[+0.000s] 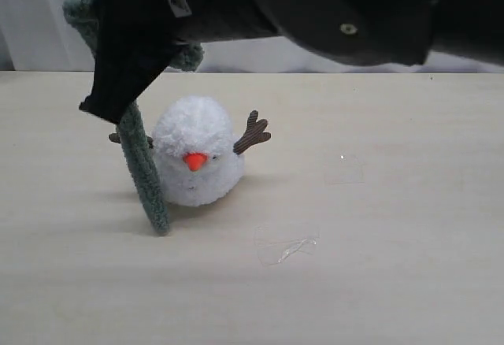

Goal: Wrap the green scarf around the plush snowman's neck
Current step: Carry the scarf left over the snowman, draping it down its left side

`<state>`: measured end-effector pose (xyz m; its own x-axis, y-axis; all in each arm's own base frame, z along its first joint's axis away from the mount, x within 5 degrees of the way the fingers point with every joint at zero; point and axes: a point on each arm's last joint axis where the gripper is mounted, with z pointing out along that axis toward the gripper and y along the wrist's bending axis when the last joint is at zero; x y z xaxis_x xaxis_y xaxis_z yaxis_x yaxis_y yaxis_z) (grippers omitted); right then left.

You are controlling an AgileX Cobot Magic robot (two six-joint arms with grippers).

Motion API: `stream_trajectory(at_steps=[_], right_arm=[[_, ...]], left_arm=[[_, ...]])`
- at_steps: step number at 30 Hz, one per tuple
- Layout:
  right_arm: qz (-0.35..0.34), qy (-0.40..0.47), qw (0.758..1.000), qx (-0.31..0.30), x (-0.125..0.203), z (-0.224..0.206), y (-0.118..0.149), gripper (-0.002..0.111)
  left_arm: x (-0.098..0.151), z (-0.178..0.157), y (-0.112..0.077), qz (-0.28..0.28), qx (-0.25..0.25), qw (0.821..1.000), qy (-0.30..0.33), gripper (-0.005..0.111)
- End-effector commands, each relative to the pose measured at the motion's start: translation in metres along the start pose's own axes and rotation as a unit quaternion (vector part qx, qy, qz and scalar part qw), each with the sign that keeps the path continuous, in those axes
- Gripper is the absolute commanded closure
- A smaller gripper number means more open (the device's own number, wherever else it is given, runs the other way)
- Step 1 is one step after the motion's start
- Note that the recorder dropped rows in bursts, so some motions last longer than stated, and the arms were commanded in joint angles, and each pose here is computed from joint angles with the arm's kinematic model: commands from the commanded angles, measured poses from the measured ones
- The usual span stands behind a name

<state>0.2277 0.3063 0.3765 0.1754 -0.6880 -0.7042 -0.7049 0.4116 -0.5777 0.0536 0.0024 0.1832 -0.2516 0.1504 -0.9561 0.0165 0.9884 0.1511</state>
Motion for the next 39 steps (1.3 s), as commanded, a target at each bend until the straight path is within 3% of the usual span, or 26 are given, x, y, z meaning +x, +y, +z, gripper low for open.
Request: stream_trajectory(at_steps=[1,7,12,21,27,39], right_arm=[[-0.052,0.006,0.999,0.012,0.004,0.014,0.004,0.104],[-0.105,0.013,0.993,0.046,0.006,0.02,0.001,0.104],[-0.098,0.017,0.991,0.094,0.006,0.018,-0.009,0.104],[-0.096,0.038,0.987,0.123,0.008,0.011,-0.018,0.104],[-0.035,0.053,0.984,0.164,0.018,0.011,-0.036,0.104],[-0.002,0.035,0.983,0.183,0.032,0.018,-0.06,0.104]], left_arm=[[0.0,0.0,0.0,-0.004,0.0,1.0,-0.006,0.107],[0.0,0.0,0.0,-0.004,0.0,1.0,-0.006,0.107],[0.0,0.0,0.0,-0.004,0.0,1.0,-0.006,0.107],[0.0,0.0,0.0,-0.004,0.001,1.0,-0.006,0.107],[0.0,0.0,0.0,-0.004,0.001,1.0,-0.006,0.107],[0.0,0.0,0.0,-0.004,0.001,1.0,-0.006,0.107]])
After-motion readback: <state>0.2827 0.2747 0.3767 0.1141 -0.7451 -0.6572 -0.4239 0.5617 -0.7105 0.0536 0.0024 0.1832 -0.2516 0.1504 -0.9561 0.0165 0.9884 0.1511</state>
